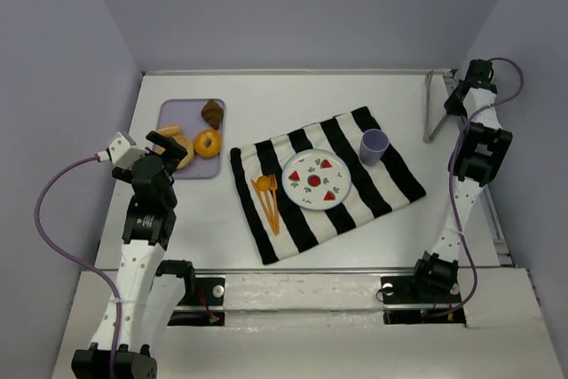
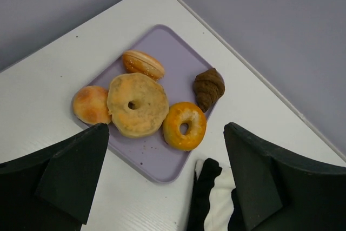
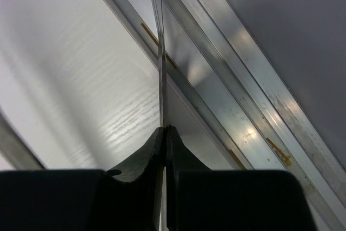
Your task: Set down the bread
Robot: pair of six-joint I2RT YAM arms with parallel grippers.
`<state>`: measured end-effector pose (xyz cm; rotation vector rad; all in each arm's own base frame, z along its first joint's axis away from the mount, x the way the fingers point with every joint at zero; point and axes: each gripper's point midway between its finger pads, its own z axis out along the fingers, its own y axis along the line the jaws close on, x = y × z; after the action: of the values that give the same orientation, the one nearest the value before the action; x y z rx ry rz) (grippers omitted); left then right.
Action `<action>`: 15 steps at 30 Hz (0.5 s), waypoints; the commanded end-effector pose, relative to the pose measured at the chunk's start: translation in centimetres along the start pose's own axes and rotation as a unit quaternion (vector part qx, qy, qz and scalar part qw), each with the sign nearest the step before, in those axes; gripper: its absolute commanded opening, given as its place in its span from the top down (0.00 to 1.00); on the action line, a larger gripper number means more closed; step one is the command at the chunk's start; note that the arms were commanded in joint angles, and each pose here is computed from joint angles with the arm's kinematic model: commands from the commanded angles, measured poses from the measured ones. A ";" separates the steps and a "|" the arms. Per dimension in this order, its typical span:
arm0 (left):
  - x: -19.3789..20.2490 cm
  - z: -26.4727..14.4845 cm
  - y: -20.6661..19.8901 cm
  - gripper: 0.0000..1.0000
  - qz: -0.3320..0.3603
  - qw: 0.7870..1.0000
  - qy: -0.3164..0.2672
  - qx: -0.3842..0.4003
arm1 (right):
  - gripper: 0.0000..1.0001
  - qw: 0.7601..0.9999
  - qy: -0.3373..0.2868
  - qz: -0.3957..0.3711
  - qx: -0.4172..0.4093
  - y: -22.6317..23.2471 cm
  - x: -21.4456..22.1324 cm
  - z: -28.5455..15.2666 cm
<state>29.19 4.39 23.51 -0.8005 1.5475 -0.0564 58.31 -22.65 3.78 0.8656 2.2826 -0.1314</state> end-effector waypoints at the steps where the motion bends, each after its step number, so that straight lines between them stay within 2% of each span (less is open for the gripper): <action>1: -3.3 -0.6 -0.8 0.01 -0.042 0.998 -0.043 0.000 | 0.93 0.999 -0.029 -0.012 -0.004 -0.1 -2.9 -4.0; 3: -3.2 -0.9 -1.7 0.01 -0.045 0.998 -0.034 0.023 | 0.93 0.999 -0.039 -0.009 -0.014 0.2 -3.6 -5.6; 6: -3.6 -1.6 -4.5 0.01 -0.041 0.994 -0.026 0.098 | 0.93 0.993 -0.096 -0.001 -0.068 2.2 -7.7 -12.3; 7: -3.1 -2.4 -6.4 0.01 -0.035 0.988 -0.007 0.153 | 0.93 0.989 -0.100 0.002 -0.106 3.6 -8.1 -14.1; 10: -3.0 -4.2 -10.3 0.01 -0.019 0.962 0.002 0.274 | 0.93 0.973 -0.141 0.010 -0.182 5.7 -9.8 -21.1; 11: -2.6 -5.2 -11.6 0.01 -0.016 0.948 0.014 0.317 | 0.93 0.968 -0.148 0.013 -0.202 6.2 -9.8 -22.9; 12: -1.3 -7.0 -13.5 0.01 -0.006 0.920 0.047 0.390 | 0.93 0.957 -0.165 0.012 -0.240 7.3 -10.1 -25.1; 13: -1.5 -8.2 -14.8 0.01 -0.007 0.900 0.043 0.434 | 0.93 0.950 -0.166 0.023 -0.263 7.3 -8.9 -27.7; 14: -0.7 -9.9 -15.9 0.01 -0.006 0.872 0.068 0.484 | 0.93 0.935 -0.180 0.018 -0.304 8.4 -8.8 -29.8; 15: -1.1 -10.7 -16.6 0.01 -0.007 0.857 0.061 0.511 | 0.93 0.935 -0.157 0.027 -0.317 8.3 -6.4 -29.6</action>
<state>30.04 -4.52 29.49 -0.4019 1.4972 -0.5406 52.67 -15.65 24.33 0.6775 2.0182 0.1744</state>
